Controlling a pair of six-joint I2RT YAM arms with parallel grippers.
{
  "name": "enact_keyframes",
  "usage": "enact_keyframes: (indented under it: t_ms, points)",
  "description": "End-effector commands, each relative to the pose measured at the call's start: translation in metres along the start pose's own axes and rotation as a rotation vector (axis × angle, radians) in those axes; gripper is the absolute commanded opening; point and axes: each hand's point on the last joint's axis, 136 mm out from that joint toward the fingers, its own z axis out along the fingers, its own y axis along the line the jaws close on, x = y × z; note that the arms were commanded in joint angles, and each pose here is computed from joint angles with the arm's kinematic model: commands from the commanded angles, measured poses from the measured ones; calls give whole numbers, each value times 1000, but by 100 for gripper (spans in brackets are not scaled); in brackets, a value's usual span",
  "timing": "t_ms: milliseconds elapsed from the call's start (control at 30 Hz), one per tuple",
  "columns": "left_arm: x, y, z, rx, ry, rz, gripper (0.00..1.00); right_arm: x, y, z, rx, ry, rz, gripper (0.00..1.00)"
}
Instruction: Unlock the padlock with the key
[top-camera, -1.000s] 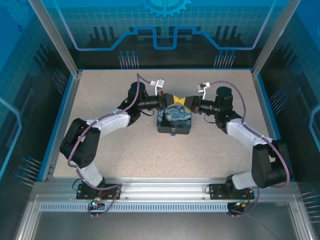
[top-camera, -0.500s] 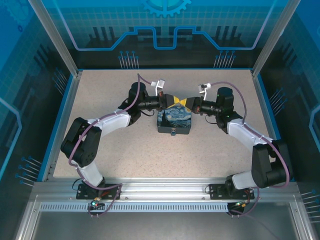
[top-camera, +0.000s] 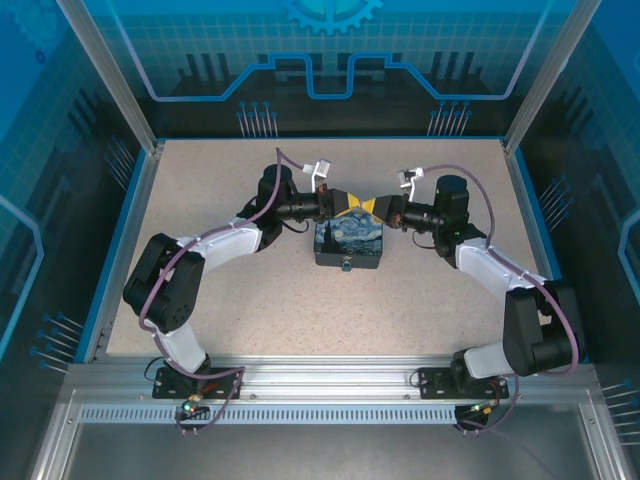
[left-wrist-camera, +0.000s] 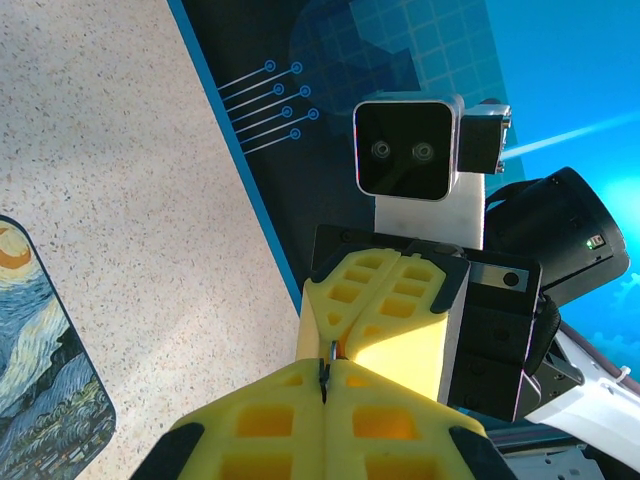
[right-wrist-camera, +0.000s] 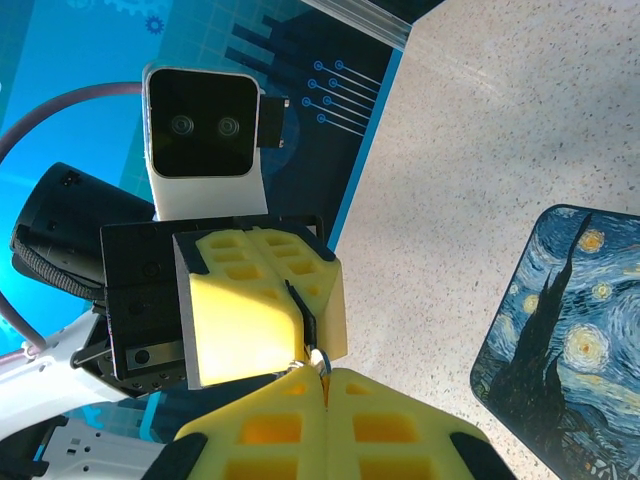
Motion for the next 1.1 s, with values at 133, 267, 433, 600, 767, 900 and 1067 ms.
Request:
enact_keyframes:
  t_ms: [133, 267, 433, 600, 767, 900, 1067]
  points:
    - [-11, -8, -1, 23, -8, 29, 0, -3, 11, -6, -27, -1, -33, 15]
    - [-10, -8, -1, 23, -8, 28, 0, -7, 11, -9, -18, -18, -30, 34]
    - [-10, -8, -1, 24, -7, 27, 0, -19, 10, -16, 6, -66, -19, 45]
    - [-10, -9, -1, 25, -6, 27, 0, -22, 11, -10, 21, -45, -28, 49]
    - [-10, -8, -1, 25, -5, 26, 0, -15, 7, -1, 15, -13, -17, 44]
    - [-10, -9, 0, 28, -1, 27, 0, -19, 17, 4, -6, -7, -46, 38]
    - [-10, -7, 1, 29, 1, 25, 0, -17, 17, 10, -17, 11, -47, 31]
